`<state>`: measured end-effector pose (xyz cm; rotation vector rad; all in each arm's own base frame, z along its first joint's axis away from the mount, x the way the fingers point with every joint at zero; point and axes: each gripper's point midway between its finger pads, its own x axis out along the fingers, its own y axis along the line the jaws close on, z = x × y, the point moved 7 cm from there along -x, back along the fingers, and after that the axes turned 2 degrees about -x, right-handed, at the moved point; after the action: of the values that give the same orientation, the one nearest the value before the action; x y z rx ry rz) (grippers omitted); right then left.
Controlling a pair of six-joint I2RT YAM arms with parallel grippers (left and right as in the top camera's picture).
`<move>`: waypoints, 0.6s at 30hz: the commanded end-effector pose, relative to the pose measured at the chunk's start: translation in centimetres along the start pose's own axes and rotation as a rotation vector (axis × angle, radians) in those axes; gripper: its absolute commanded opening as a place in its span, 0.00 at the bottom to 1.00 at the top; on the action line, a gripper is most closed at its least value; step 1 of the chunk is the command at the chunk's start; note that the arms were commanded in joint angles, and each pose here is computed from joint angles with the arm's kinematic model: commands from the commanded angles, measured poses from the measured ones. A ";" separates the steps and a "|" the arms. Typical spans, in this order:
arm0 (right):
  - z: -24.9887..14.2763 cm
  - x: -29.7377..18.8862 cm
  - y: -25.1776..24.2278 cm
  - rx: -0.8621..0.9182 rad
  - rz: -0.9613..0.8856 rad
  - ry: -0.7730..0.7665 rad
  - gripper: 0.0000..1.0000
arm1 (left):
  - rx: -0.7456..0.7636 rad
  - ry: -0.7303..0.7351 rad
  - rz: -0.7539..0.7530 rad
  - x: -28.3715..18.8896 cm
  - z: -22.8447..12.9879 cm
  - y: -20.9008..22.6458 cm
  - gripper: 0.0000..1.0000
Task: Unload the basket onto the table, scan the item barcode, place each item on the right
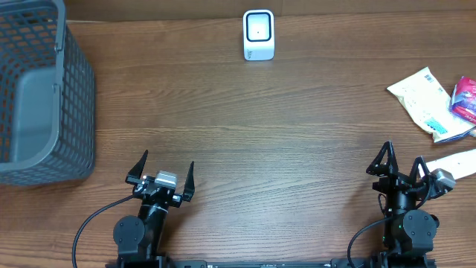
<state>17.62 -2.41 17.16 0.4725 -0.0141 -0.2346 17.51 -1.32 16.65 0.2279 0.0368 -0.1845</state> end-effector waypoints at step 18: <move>0.2 -0.3 0.6 0.004 0.045 -0.026 1.00 | 0.018 -0.013 -0.022 0.0 0.0 -0.3 1.00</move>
<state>17.43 -2.16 17.86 0.4777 -0.0534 -0.2108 17.50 -1.36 16.65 0.2277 0.0364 -0.1883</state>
